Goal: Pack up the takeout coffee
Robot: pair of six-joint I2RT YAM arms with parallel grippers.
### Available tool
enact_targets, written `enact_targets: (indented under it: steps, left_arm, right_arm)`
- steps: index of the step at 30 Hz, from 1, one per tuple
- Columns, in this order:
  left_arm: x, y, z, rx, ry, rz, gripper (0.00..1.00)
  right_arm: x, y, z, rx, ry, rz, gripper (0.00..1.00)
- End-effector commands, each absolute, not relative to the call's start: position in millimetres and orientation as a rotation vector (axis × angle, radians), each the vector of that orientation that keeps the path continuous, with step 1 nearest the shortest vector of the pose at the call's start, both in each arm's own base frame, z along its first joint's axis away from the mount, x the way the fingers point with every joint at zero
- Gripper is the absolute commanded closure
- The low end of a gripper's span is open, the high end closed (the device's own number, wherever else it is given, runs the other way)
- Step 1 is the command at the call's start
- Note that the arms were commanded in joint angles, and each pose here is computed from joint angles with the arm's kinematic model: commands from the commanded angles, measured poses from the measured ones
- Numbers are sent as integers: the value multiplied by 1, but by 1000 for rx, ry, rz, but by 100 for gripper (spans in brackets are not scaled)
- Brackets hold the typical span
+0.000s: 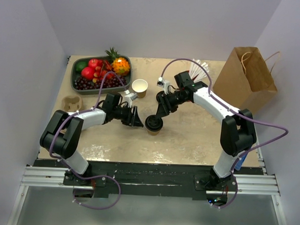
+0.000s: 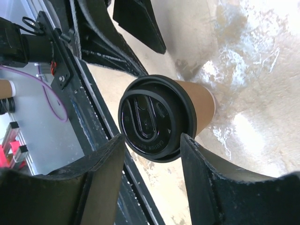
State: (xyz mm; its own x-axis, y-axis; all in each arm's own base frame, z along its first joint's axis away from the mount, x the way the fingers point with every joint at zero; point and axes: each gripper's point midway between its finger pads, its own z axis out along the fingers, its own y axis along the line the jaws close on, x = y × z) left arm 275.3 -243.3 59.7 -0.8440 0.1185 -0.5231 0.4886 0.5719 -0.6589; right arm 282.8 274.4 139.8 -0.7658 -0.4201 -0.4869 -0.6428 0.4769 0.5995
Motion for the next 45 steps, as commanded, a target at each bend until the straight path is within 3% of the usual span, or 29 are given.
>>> enact_targets:
  steps: [1, 5, 13, 45]
  left_arm:
    - [281, -231, 87, 524, 2305, -1202, 46]
    - [269, -243, 119, 639, 2082, -1347, 40]
    - [264, -259, 132, 613, 2019, -1511, 36]
    - [263, -290, 116, 595, 2085, -1714, 36]
  right_arm:
    - [291, 269, 167, -938, 2357, 1136, 42]
    - [290, 261, 158, -924, 2379, 1124, 35]
    - [284, 261, 138, -942, 2421, 1170, 26]
    - [267, 271, 98, -925, 2480, 1367, 29]
